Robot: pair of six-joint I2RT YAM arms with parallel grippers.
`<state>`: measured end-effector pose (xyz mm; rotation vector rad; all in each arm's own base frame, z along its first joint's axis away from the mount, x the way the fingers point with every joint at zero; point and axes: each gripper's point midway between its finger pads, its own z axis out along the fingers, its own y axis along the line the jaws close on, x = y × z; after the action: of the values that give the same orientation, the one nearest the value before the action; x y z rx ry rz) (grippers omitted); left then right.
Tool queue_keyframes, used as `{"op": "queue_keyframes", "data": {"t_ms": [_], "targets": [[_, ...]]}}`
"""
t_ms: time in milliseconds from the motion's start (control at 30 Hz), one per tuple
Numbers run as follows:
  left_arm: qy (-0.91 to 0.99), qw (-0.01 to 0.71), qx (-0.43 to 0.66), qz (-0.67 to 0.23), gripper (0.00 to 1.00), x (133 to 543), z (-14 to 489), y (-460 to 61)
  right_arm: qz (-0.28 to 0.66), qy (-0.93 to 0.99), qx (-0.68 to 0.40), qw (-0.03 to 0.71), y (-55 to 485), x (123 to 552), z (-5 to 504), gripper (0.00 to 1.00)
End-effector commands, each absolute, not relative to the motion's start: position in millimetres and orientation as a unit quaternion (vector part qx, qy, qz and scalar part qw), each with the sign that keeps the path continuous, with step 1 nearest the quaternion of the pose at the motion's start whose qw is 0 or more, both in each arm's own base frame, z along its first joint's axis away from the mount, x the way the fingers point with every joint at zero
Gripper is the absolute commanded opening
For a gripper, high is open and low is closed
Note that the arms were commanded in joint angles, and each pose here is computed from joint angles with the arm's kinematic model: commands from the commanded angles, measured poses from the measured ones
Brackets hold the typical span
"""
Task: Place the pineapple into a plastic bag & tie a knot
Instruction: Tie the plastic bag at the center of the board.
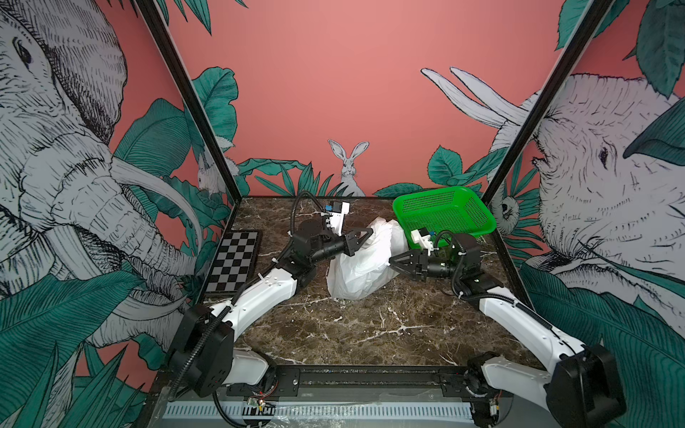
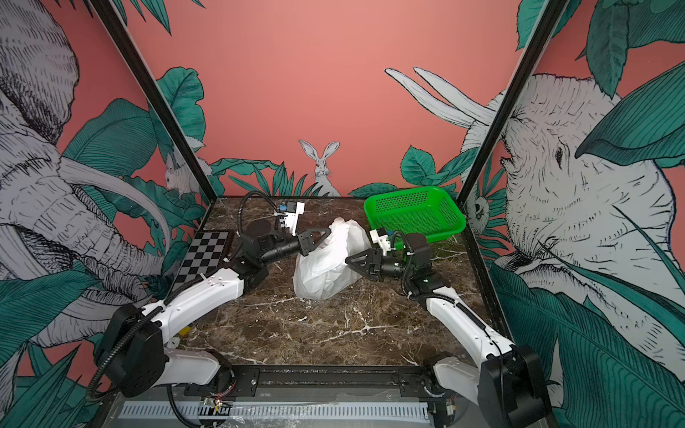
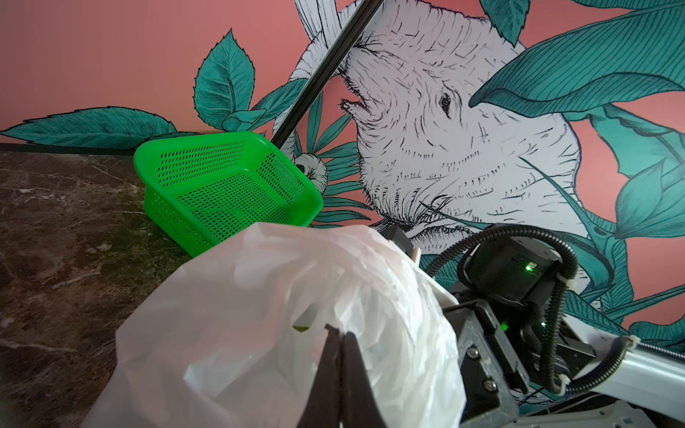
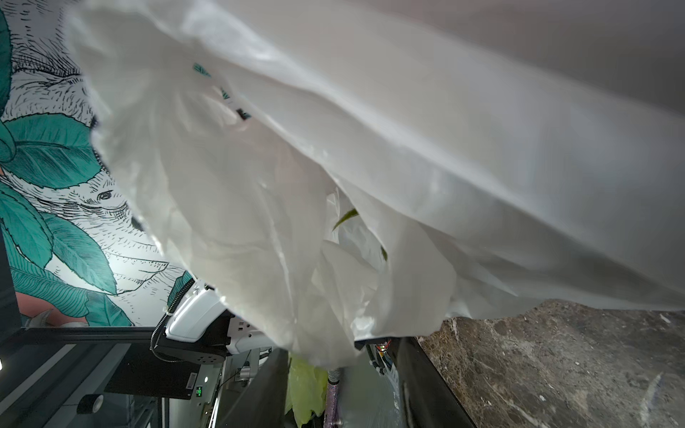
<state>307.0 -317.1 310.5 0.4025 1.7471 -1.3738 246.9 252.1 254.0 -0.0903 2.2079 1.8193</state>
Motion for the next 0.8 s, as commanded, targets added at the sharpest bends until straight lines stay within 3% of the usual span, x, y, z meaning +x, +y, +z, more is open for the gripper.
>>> {"op": "queue_keyframes", "data": {"t_ms": [0,167,300,767], "targets": [[0.691,0.433,0.170,-0.553,0.00,304,318,-319,0.638,0.747,-0.070,0.170,259,251,276,0.45],[0.691,0.432,0.170,-0.553,0.00,304,318,-319,0.640,0.745,-0.073,0.172,262,255,280,0.35],[0.693,0.434,0.165,-0.551,0.00,305,317,-317,0.640,0.746,-0.074,0.170,262,252,281,0.00],[0.690,0.499,0.080,-0.517,0.00,324,326,-275,0.611,0.772,-0.054,0.167,233,235,258,0.00]]}}
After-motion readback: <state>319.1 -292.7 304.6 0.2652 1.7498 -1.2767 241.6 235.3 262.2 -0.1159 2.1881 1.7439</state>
